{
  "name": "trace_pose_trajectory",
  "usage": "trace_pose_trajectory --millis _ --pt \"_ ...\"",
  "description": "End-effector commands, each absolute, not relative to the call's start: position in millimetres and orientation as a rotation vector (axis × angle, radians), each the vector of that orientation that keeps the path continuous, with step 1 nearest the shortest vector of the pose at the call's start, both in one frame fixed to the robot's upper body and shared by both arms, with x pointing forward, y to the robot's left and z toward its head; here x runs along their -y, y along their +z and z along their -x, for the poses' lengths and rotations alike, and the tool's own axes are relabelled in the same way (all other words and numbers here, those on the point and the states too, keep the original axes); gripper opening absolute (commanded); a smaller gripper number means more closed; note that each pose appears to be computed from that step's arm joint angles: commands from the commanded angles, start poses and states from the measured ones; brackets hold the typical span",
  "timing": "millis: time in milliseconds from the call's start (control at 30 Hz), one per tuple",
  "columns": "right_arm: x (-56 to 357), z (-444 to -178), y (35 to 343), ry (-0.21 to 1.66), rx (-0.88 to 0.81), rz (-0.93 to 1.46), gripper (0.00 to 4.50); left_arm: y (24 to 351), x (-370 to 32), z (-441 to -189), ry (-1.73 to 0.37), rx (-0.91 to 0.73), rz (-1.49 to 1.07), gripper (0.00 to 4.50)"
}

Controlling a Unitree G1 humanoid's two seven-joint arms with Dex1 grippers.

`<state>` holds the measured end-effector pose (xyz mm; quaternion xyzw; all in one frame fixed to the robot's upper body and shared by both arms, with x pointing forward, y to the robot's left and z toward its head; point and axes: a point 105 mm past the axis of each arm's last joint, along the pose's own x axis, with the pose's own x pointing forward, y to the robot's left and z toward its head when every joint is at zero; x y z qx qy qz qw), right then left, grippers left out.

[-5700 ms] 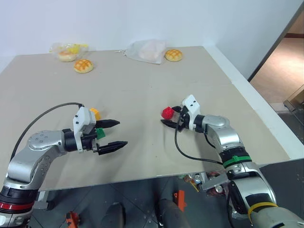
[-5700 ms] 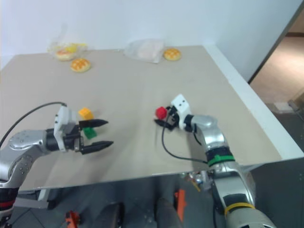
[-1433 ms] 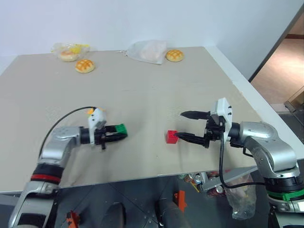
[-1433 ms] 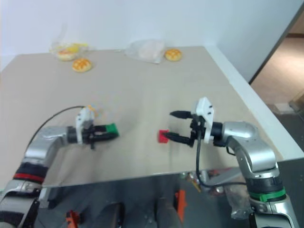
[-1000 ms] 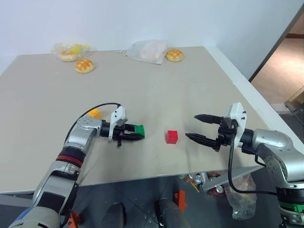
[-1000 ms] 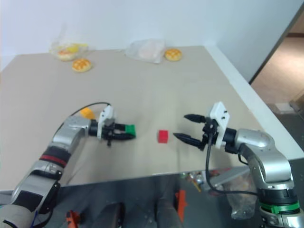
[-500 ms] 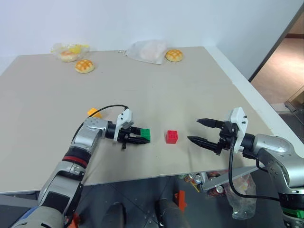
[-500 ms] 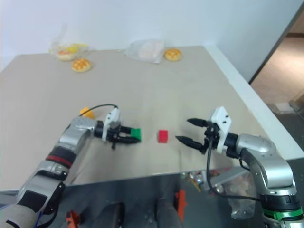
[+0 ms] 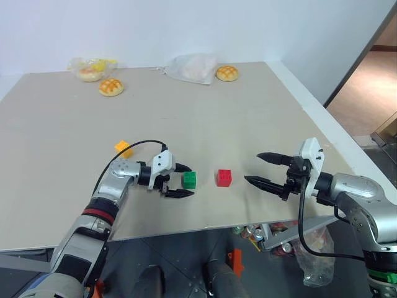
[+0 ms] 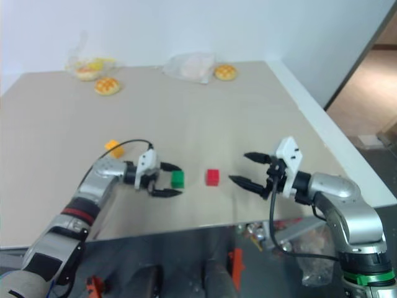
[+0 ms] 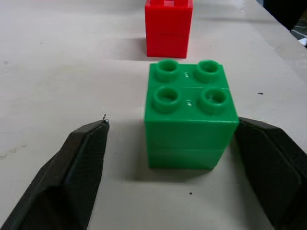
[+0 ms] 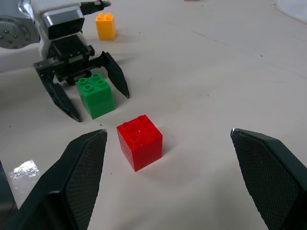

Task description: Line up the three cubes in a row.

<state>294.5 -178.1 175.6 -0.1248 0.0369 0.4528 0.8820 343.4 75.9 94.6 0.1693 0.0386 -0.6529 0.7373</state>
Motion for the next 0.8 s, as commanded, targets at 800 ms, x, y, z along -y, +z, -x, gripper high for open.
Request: trace_pose_trajectory --millis 800 --pt "125.7 -305.4 208.4 1.109 0.055 0.364 4.31 168.5 -259.8 -295.5 -0.713 -0.056 -0.044 4.03"
